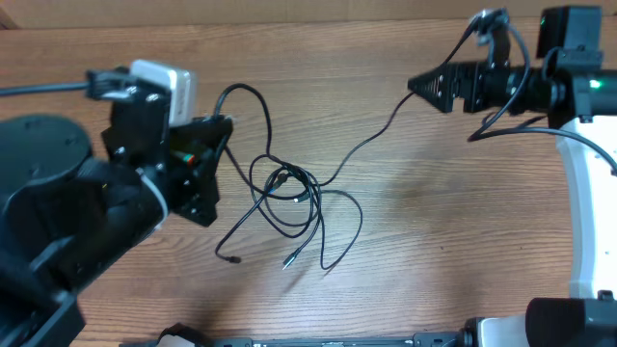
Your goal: Untangle cables
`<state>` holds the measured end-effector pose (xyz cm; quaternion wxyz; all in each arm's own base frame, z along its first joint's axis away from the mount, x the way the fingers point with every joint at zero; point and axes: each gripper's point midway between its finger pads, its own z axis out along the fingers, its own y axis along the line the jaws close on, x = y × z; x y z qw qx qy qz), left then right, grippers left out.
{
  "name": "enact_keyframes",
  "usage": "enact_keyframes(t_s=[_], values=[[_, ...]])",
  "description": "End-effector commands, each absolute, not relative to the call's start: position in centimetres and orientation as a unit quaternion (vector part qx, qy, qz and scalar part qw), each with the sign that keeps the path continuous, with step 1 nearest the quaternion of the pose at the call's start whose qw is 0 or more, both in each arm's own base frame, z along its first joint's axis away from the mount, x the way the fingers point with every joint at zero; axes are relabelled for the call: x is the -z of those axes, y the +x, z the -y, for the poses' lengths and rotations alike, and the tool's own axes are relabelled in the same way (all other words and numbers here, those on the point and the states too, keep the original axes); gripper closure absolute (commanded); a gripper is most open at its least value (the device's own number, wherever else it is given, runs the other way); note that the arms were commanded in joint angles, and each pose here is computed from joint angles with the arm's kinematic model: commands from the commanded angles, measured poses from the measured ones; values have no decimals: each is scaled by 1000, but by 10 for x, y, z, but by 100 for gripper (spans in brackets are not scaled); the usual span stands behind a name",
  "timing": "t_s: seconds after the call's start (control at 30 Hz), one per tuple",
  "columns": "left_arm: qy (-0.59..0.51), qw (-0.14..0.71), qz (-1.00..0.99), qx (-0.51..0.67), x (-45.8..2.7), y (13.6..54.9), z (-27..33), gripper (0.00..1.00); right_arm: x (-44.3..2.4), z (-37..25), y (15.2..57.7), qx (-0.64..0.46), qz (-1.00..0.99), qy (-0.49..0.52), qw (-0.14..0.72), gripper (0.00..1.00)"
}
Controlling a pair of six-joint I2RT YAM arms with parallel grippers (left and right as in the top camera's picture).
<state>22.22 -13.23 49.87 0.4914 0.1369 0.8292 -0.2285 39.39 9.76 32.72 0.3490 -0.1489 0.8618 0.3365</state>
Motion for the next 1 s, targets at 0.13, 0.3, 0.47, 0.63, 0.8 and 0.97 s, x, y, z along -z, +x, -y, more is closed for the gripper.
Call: enact_keyframes(t_s=[0.13,0.3,0.47,0.63,0.8,0.97], values=[[143,506,-815,243,-511,215,133,96,-423,-96,397,-302,-805,-198,472,0],[145,511,-810,248,-514,216,134,96,-430,-116,369,-365,-804,-193,427,0],[156,510,-804,264,-518,213,141,96,-401,-144,332,-391,-830,-212,336,25],[170,504,-797,285,-520,208,148,96,-383,-178,294,-407,-839,-251,261,26],[180,499,-794,298,-521,204,152,96,-373,-208,268,-399,-840,-294,221,22],[181,499,-793,300,-521,203,153,96,-364,-226,254,-387,-852,-298,191,21]])
